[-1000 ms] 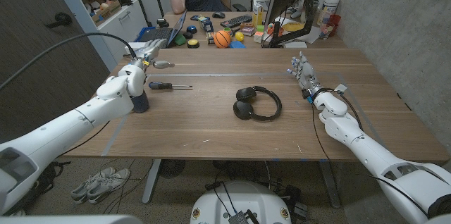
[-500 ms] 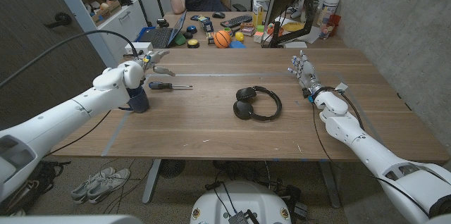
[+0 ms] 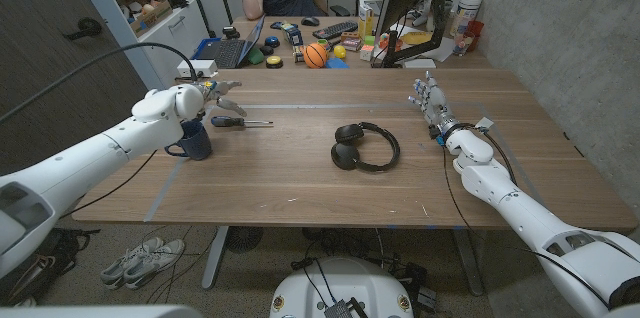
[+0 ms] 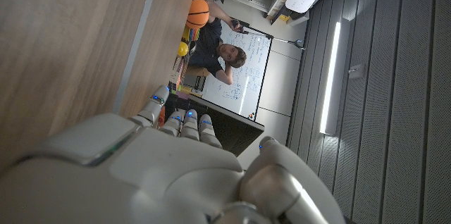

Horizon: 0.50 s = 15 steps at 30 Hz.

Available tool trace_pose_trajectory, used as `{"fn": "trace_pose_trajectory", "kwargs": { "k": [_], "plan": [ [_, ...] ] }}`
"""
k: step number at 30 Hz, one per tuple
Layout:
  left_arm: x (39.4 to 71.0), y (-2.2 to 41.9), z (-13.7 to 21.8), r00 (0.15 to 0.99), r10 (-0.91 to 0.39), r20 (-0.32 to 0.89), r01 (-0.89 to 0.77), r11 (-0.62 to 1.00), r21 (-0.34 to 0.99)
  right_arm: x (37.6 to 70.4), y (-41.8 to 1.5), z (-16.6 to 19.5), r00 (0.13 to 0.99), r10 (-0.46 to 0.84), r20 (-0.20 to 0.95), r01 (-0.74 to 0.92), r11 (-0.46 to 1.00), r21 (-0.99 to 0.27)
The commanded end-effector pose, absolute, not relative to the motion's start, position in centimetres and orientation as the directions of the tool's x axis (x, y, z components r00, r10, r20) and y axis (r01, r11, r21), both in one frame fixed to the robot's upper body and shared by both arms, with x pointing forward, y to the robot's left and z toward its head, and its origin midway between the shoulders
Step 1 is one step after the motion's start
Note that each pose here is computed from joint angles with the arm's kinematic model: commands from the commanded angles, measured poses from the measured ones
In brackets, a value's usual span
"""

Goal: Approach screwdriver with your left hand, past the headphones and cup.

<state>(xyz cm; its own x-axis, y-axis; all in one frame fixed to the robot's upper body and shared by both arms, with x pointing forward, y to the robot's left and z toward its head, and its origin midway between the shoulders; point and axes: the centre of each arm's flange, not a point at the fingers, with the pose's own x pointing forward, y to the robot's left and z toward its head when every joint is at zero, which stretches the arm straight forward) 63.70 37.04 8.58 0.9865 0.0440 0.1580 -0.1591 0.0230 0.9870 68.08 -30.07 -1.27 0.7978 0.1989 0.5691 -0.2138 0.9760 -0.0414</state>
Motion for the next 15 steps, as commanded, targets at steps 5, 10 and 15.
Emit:
{"fn": "trace_pose_trajectory", "kwargs": {
  "k": [5, 10, 15],
  "plan": [
    [63.95, 37.22, 8.21, 0.993, 0.073, 0.097, -0.097, -0.004, 0.995, 67.98, -29.89, -1.13, 0.795, 0.195, 0.575, -0.211, 0.977, -0.040],
    [64.08, 37.20, 8.15, 0.992, 0.086, 0.091, -0.090, -0.017, 0.996, 67.92, -29.98, -1.14, 0.793, 0.191, 0.578, -0.206, 0.978, -0.041],
    [64.27, 37.20, 8.08, 0.993, 0.092, 0.075, -0.073, -0.030, 0.997, 67.81, -30.11, -1.06, 0.794, 0.181, 0.581, -0.200, 0.979, -0.032]
  ]
}}
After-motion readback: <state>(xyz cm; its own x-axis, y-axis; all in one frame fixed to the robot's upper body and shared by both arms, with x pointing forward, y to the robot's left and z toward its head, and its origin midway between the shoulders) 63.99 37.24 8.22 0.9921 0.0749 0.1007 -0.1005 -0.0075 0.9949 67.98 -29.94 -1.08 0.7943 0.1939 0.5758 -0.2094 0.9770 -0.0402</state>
